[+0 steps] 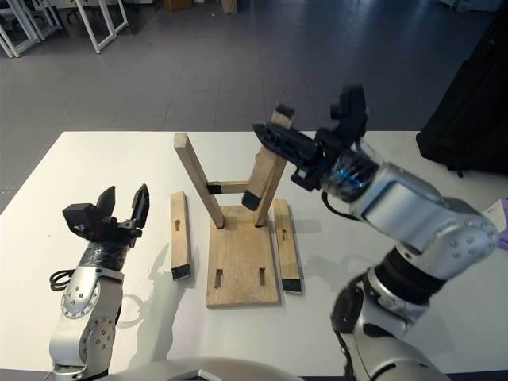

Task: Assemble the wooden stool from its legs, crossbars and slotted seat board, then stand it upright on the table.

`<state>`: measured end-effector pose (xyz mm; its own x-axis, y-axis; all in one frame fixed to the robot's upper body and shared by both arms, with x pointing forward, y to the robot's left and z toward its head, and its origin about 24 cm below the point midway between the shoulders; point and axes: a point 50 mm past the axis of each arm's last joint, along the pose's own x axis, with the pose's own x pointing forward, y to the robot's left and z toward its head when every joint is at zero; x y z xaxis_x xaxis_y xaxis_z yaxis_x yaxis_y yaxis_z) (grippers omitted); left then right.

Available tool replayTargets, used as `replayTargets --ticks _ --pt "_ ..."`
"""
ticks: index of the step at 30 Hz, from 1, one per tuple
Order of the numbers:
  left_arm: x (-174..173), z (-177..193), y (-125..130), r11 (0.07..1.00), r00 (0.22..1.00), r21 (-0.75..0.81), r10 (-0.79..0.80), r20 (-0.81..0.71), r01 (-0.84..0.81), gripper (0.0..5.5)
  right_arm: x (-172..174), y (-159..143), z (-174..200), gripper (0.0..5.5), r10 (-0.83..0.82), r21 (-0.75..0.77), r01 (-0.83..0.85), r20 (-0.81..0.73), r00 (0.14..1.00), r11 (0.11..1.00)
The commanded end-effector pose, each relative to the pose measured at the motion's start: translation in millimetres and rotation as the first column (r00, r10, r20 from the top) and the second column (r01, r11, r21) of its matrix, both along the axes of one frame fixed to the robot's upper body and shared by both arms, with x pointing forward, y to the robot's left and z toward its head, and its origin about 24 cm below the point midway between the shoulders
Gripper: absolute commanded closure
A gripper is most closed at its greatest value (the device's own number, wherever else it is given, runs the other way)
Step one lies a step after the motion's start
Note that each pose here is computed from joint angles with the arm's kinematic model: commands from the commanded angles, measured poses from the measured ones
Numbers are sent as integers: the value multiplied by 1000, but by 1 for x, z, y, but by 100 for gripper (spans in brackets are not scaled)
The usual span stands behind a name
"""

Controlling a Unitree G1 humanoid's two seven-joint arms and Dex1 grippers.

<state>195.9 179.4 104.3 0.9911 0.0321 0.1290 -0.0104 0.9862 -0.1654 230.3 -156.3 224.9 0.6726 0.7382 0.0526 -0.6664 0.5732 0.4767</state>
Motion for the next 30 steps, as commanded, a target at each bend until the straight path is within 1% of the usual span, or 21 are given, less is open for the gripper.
replayTargets --ticks 1,2,4,8,13,18,25,30 --pt "6 -9 9 997 995 24 80 -59 -79 193 -2 -19 -37 511 -343 -136 335 -41 939 932" --pt "6 -12 11 995 992 27 98 -76 -96 193 -2 -23 -50 511 -423 -185 409 -42 905 894" --pt "6 -17 13 993 987 29 121 -104 -119 193 -3 -25 -69 511 -504 -229 483 -41 863 845" --pt "5 -25 10 991 980 25 136 -142 -133 193 0 -16 -96 511 -570 -245 548 -21 822 800" --pt "8 -28 8 991 979 30 131 -157 -128 193 12 -9 -113 511 -599 -237 585 15 800 776" --pt "10 -29 9 992 978 38 127 -163 -122 193 17 -7 -128 511 -625 -248 607 9 781 755" --pt "11 -29 8 992 978 36 126 -168 -122 193 16 3 -132 511 -618 -230 600 -8 786 766" --pt "10 -30 7 991 977 34 131 -170 -126 193 15 -1 -139 511 -627 -264 603 -9 779 753"
